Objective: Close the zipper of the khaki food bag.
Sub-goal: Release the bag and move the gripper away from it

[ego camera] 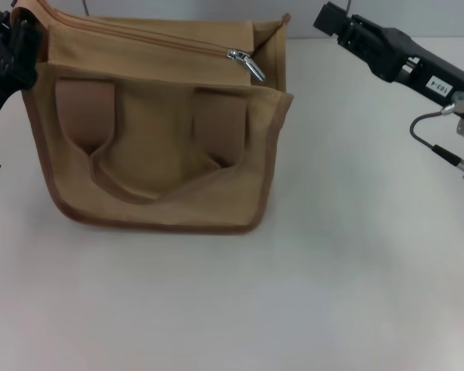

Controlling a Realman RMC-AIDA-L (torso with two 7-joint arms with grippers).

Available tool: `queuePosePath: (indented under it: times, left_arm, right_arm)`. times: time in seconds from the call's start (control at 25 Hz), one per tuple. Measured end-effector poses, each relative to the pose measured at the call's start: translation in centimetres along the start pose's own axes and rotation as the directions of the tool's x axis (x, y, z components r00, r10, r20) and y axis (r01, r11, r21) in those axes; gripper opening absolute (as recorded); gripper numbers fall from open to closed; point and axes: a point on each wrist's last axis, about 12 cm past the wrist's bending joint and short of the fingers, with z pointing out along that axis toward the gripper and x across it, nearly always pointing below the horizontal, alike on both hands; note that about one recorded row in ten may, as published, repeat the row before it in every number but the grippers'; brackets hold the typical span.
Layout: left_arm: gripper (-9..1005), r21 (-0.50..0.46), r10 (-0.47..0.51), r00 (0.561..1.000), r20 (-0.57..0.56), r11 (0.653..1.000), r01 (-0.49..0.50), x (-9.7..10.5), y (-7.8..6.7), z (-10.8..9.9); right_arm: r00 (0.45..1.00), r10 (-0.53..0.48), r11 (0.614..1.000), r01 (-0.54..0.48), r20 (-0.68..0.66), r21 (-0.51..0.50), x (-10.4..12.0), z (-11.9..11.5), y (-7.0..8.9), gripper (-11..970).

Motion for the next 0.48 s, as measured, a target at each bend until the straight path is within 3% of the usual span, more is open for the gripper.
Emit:
queuePosePath:
  times: [0.24,0.48]
  left_arm:
    - [143,-0.004,0.015,1.000,0.017,1.000,-0.015,-0.3,-0.1,-0.8]
    - [263,-0.054,0.069,0.997,-0.024,0.996,-0.070,-1.0,0.3,-4.3]
  right_arm:
    - [1.000,-0.019,1.000,0.018,-0.015,-0.019,1.0,0.1,0.3,290]
    - [0.996,-0.067,0.997,0.066,-0.056,-0.034,2.3,-0.4,0.8,467]
